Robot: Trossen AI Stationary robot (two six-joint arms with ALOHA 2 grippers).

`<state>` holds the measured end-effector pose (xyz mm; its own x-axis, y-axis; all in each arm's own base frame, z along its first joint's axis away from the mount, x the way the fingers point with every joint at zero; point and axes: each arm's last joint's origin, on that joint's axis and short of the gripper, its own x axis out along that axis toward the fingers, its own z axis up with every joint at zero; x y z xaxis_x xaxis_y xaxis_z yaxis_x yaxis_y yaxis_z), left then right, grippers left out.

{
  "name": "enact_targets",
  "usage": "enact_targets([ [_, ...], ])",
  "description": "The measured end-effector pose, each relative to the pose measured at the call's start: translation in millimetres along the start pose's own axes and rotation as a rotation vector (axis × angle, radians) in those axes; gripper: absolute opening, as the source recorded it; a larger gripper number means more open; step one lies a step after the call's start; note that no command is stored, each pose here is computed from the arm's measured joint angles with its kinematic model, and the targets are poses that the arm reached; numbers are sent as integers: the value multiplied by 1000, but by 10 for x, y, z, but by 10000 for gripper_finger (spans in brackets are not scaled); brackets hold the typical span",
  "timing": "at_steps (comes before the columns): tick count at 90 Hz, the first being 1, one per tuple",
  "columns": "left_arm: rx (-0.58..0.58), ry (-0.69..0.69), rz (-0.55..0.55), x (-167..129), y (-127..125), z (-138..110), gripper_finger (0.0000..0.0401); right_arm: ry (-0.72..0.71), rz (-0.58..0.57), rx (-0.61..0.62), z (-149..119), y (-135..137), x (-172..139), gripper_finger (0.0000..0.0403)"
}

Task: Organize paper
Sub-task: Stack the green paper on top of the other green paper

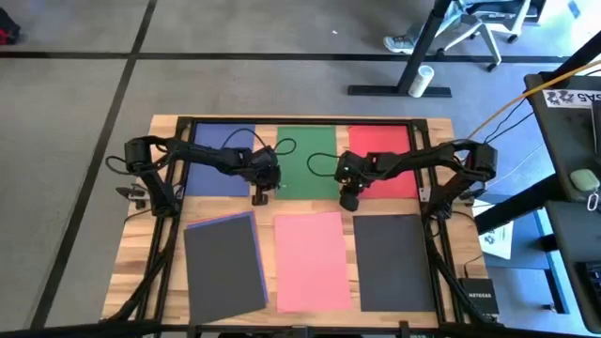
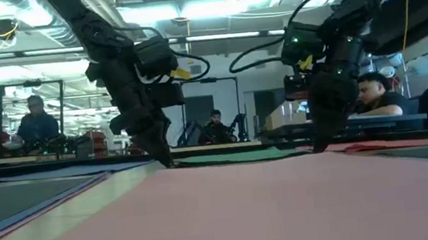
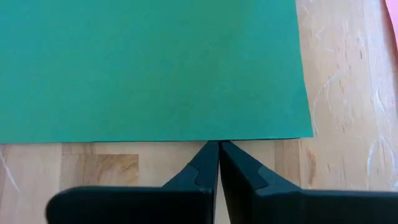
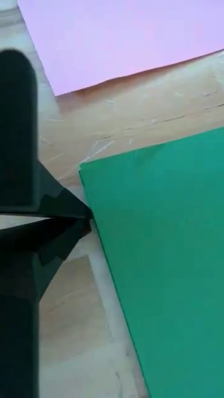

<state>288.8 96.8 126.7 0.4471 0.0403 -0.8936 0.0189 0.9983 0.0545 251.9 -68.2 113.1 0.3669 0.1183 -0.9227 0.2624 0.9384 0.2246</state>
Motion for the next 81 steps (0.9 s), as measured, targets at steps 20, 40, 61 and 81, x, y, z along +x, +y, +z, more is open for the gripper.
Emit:
enact_targets([
  [20,0,1,0,0,0,-2,0,16,5,-11,-20,6,-5,0],
  [40,0,2,0,1,-1,-2,0,-6,16,-17,-7,6,4,0],
  [61,0,-2,1,1,1,1,0,-21,20,-20,4,6,6,0],
  [81,1,-10,4,-11,1,7,0,-44,32,-25,28,9,5,0],
])
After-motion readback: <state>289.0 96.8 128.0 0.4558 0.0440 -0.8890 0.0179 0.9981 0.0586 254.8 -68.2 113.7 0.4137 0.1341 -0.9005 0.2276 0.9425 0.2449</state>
